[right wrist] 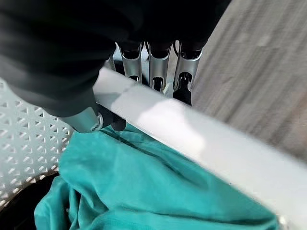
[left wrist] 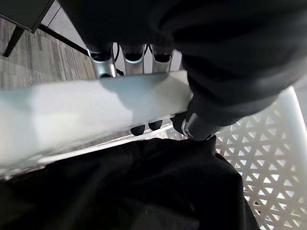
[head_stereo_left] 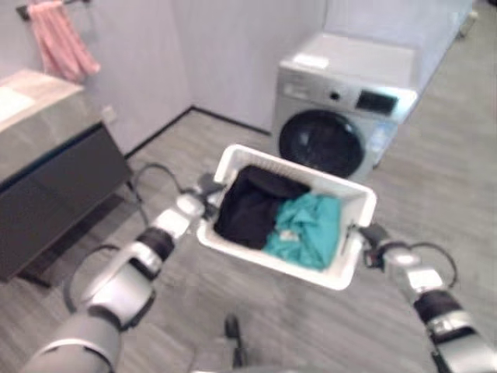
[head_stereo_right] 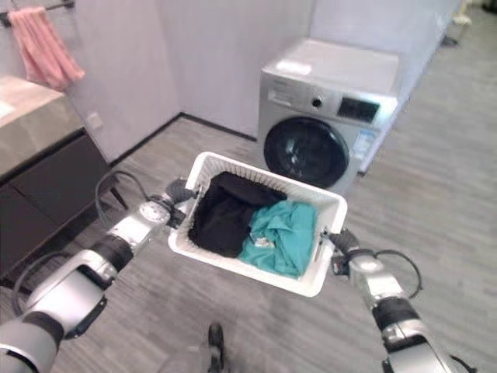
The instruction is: Grab the laundry basket,head to the washer,open it,put in the laundry and shut it.
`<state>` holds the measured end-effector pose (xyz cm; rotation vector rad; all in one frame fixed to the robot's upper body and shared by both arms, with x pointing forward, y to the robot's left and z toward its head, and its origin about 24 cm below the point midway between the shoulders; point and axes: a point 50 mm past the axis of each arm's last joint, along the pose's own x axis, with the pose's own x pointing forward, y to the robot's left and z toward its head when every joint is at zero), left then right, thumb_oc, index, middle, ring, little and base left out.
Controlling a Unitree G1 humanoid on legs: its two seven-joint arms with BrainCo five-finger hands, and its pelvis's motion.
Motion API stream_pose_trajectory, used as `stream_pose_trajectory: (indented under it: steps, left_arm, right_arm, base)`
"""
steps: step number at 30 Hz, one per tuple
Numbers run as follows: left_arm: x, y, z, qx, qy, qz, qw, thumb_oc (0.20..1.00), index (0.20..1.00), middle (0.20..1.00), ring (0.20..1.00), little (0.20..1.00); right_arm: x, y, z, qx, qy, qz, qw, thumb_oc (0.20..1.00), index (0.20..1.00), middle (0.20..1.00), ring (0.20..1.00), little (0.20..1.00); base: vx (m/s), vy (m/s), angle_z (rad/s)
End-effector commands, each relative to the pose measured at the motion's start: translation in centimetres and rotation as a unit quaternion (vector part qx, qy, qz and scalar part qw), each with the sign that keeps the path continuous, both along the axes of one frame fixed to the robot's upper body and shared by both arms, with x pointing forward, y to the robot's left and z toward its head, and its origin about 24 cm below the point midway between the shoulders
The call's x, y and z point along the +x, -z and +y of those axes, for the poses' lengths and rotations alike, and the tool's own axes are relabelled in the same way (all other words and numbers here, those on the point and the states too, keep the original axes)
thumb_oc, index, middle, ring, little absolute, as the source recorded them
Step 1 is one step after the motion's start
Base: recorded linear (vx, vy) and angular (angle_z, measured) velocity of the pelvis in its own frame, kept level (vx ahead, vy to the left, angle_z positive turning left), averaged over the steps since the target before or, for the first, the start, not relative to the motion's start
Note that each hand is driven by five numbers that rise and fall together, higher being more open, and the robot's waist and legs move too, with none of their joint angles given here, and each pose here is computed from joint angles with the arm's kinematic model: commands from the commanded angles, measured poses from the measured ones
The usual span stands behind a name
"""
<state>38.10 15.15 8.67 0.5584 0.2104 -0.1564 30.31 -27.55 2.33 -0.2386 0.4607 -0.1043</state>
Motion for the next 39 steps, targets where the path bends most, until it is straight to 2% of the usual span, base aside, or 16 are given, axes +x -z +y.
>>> stream_pose_trajectory:
  steps: [1,6,27,39]
  left_arm:
    - [1.3,-6.4,-5.8,-0.064,0.118,-0.103,0.986,0.200,0.200,0.200,0.200,0.200]
    - [1.4,-6.5,-5.1,-0.068,0.102,-0.105,0.987,0.200,0.200,0.200,0.200,0.200]
    - [1.0,-5.4,-7.8,-0.084,0.121,-0.091,0.985,0.200,0.200,0.200,0.200,0.200]
    - [0.9,-4.9,-7.1,-0.091,0.112,-0.084,0.986,0.200,0.200,0.200,0.200,0.200]
  right_arm:
    - [2.9,-5.1,1.0,0.005,-0.037,-0.116,0.993,0.200,0.200,0.200,0.200,0.200]
    - [3.6,-4.9,1.9,0.003,-0.047,-0.105,0.993,0.200,0.200,0.200,0.200,0.200]
    - [2.4,-5.4,-1.1,-0.022,-0.011,-0.110,0.994,0.200,0.200,0.200,0.200,0.200]
    - [1.9,-5.1,-1.5,-0.024,-0.003,-0.106,0.994,0.200,0.200,0.200,0.200,0.200]
  base:
    - [0.32,0.126,-0.08]
    - [0.13,0.056,-0.19]
    - [0.06,-0.098,0.14]
    - [0.03,-0.007,-0.01]
